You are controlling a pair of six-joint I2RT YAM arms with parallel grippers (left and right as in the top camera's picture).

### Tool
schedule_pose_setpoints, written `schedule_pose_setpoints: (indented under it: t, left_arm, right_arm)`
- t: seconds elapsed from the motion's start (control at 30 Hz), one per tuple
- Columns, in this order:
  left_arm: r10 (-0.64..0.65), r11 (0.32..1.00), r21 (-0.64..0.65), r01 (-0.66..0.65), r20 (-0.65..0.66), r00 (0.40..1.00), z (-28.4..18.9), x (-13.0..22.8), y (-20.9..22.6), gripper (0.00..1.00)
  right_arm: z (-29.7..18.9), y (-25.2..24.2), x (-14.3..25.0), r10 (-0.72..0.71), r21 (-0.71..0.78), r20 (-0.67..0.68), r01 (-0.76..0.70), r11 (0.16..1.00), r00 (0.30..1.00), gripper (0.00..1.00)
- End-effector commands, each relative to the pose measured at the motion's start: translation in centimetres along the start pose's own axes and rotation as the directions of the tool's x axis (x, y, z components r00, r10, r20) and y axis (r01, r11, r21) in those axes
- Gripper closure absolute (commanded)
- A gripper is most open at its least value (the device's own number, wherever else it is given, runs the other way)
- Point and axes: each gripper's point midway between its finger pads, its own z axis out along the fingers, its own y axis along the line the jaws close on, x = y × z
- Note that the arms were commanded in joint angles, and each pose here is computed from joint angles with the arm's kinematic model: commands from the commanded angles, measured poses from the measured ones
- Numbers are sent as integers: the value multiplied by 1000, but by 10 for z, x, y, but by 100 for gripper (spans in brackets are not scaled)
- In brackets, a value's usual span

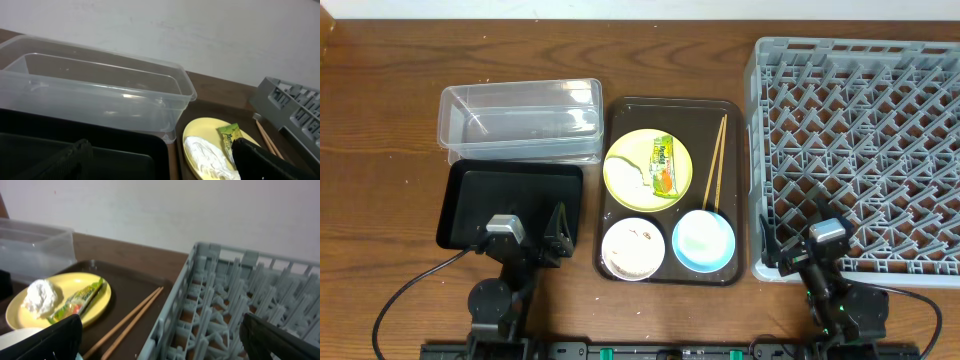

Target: Sort waste into correct bins and load items into the dishwasher rack

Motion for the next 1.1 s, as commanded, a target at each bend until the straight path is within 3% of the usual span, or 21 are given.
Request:
schedule_pose_setpoints:
  t: [0.0, 0.23, 0.4, 0.57, 0.77, 0.93, 1.07]
  left_arm:
    - [-26, 1000, -3, 26, -60, 998, 1, 18, 3, 8]
    - [-156, 981, 102, 163, -77, 985, 1, 14, -18, 8]
    - [-165, 960, 232, 154, 30, 986, -7, -29, -44, 8]
    - [-158, 952, 274, 133, 72, 985, -20, -74, -62, 8]
    - [-169, 955, 225, 192, -117, 979, -15, -106, -79, 8]
    - [-198, 954, 146, 263, -356, 914, 1, -122, -91, 8]
    - [-176, 900, 283, 332, -462, 869, 9, -146, -129, 8]
  right_arm:
    - [0, 6, -2, -7, -44, 14, 7, 999, 1000, 1]
    - [-5, 36, -9, 10, -216, 41, -1, 976, 999, 1]
    - [-8, 38, -29, 138, -237, 56, -121, 964, 989, 1]
    - [-18, 39, -60, 139, -237, 35, -127, 963, 990, 1]
    - [-18, 32, -106, 134, -198, -83, -148, 969, 988, 1]
    - [5, 20, -137, 125, -164, -252, -170, 972, 959, 1]
    - [26, 27, -160, -10, -286, -325, -88, 954, 946, 1]
